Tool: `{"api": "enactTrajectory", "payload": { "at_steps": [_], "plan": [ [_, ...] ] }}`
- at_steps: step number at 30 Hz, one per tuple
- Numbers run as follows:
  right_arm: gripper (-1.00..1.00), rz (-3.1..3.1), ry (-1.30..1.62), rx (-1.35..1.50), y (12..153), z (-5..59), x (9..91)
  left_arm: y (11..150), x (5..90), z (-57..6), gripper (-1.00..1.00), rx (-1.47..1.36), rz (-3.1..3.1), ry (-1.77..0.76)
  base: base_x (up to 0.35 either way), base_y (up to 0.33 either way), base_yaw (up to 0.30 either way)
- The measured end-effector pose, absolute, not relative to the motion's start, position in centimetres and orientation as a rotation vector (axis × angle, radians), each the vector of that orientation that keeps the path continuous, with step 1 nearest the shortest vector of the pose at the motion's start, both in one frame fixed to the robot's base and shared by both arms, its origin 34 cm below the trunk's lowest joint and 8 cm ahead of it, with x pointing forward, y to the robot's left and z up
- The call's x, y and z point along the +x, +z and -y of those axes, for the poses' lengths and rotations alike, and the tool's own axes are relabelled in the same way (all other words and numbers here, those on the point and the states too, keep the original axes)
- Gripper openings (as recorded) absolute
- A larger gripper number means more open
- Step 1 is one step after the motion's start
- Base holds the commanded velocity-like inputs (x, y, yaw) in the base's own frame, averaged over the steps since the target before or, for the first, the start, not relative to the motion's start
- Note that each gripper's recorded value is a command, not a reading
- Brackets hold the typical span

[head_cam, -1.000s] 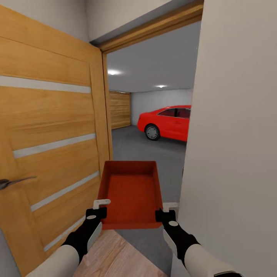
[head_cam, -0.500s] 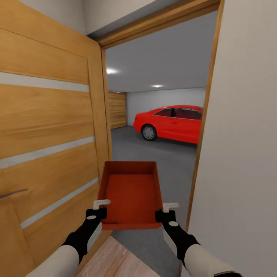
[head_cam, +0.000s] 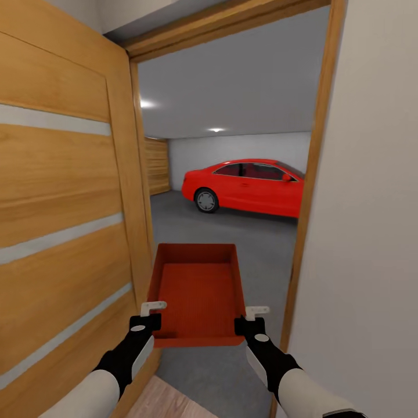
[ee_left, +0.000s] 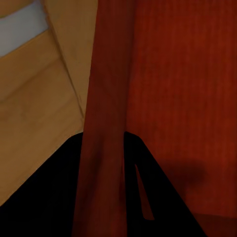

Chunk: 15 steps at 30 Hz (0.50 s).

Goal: Move the two storage containers from the living room to the garage. In the garage, place one container on the floor and stack the other container on top of it (either order is fine).

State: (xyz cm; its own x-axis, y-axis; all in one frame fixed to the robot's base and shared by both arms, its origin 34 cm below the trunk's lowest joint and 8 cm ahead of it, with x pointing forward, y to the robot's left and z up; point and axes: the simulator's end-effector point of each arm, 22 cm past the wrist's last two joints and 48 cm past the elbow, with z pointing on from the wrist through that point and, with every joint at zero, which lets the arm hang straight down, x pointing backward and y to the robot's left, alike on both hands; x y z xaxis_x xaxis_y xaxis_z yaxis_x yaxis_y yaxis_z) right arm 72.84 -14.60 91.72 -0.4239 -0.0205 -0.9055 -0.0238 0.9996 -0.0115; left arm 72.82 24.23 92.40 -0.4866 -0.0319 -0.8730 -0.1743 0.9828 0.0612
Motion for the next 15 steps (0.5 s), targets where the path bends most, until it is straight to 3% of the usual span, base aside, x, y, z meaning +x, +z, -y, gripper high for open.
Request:
{"api": "enactTrajectory", "payload": {
  "at_steps": [15],
  "plan": [
    [-1.00, -2.009, 0.004, -0.031, 91.72, 14.60, 72.84, 92.40, 72.82, -24.23, -1.00, -0.145, -2.075, 0.171, 0.245, 0.221, -0.245]
  ]
}}
